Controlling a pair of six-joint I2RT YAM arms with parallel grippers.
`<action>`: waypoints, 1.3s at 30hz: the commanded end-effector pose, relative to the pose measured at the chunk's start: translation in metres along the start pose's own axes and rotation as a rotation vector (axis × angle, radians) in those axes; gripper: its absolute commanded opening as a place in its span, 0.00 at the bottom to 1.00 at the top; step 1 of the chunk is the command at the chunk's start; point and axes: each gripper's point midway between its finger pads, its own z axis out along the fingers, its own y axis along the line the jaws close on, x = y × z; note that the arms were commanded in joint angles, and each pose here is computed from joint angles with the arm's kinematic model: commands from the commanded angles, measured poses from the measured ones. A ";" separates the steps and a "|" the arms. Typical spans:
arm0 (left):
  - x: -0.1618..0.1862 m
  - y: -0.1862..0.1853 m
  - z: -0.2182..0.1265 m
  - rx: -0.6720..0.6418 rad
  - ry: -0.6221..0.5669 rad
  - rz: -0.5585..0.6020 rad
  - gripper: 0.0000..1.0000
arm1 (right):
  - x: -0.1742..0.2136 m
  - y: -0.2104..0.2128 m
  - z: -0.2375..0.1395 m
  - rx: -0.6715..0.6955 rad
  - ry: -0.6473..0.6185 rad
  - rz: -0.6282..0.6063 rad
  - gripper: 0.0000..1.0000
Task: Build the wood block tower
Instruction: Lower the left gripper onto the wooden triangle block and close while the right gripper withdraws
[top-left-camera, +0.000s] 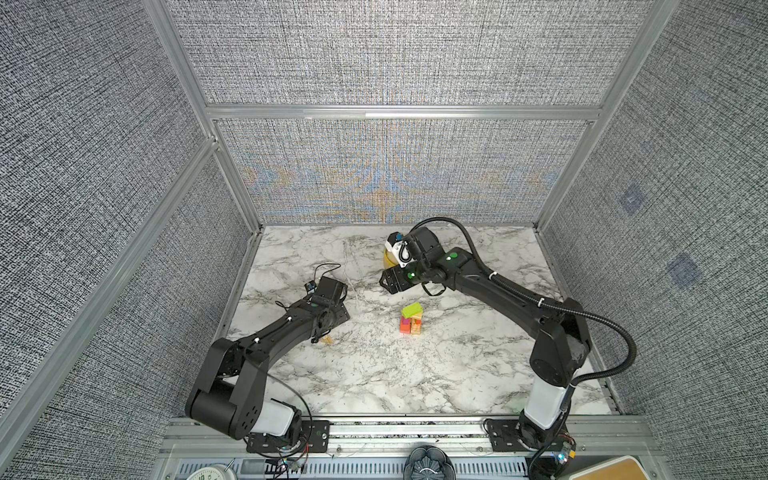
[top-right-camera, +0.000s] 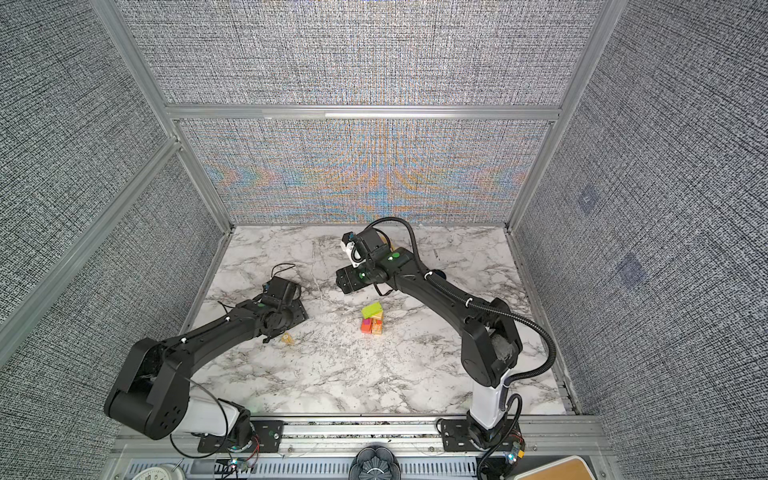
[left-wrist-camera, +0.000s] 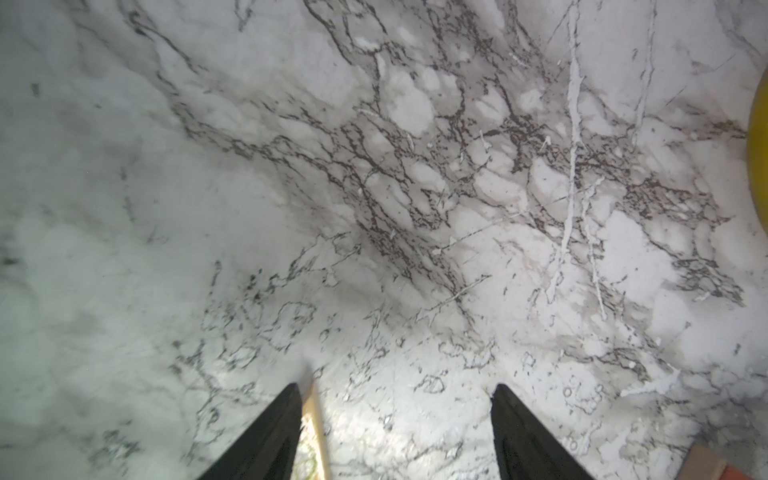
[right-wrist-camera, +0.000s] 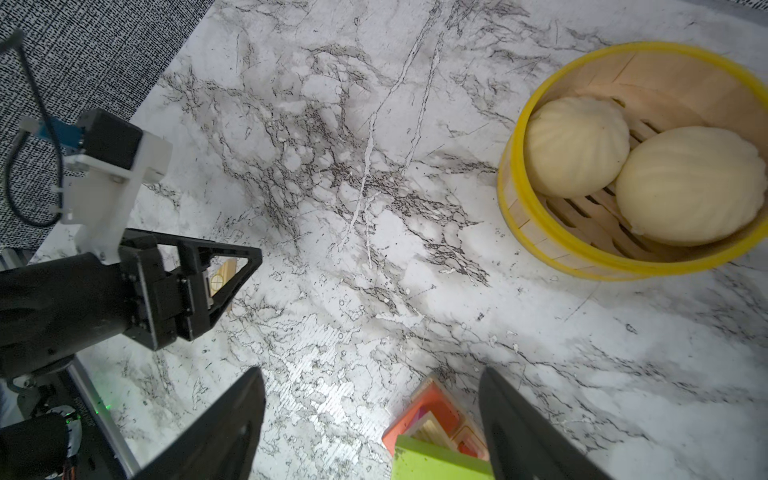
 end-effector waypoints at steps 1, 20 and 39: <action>0.006 0.020 -0.010 -0.079 0.019 0.057 0.73 | -0.003 -0.001 -0.002 0.007 -0.013 -0.005 0.83; 0.051 0.025 0.014 -0.076 0.219 0.041 0.60 | -0.003 0.001 -0.002 -0.005 -0.020 0.004 0.82; 0.049 0.029 0.023 -0.102 0.240 0.042 0.39 | 0.001 -0.001 -0.001 0.001 -0.014 0.006 0.82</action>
